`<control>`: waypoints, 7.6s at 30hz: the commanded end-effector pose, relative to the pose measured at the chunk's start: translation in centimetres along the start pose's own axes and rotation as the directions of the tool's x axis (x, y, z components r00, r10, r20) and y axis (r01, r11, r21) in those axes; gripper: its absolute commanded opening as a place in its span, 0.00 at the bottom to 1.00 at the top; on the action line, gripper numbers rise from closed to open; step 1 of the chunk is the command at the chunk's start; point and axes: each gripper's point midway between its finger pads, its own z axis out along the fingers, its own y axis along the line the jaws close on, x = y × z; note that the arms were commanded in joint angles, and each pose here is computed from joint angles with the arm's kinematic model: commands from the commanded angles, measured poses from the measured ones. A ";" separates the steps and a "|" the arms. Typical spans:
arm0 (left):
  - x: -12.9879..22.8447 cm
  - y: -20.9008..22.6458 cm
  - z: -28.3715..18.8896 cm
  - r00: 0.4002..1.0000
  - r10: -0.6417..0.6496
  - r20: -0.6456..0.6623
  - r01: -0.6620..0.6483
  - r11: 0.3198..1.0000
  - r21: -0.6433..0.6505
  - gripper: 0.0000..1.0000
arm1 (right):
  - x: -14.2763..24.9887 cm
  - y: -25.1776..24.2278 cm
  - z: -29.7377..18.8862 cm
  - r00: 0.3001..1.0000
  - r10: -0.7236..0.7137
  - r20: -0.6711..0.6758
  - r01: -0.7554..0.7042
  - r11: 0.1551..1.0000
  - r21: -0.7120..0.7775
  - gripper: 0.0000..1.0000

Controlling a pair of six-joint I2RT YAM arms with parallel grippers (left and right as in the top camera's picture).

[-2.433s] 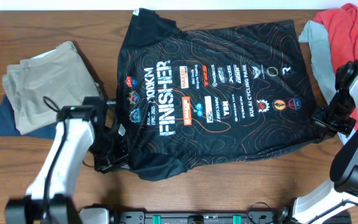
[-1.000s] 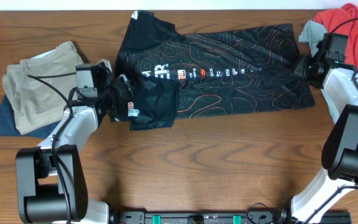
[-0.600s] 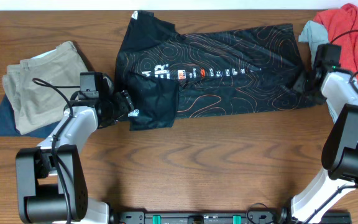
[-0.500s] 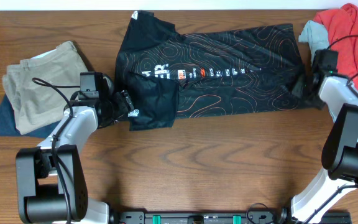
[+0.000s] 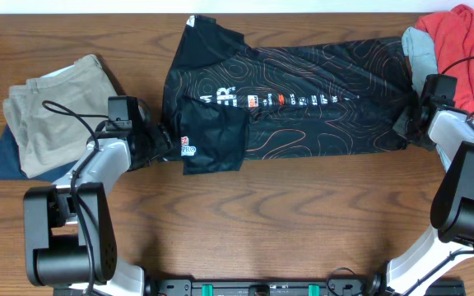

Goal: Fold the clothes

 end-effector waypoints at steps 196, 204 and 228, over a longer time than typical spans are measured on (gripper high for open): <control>-12.2 -12.6 12.0 0.757 0.518 0.397 -0.573 0.819 0.024 0.19 | 11.5 8.3 -11.8 0.870 -0.448 -0.206 0.305 0.818 -0.488 0.99; -11.5 -14.5 7.9 0.857 0.380 0.348 -0.459 0.869 0.182 0.06 | 9.1 8.5 -11.0 0.894 -0.436 -0.108 0.350 0.827 -0.440 0.99; -5.7 -13.6 0.8 0.957 0.286 0.054 -0.290 0.922 0.258 0.06 | -6.2 9.9 -5.3 0.893 -0.205 0.400 0.293 0.940 -0.174 0.93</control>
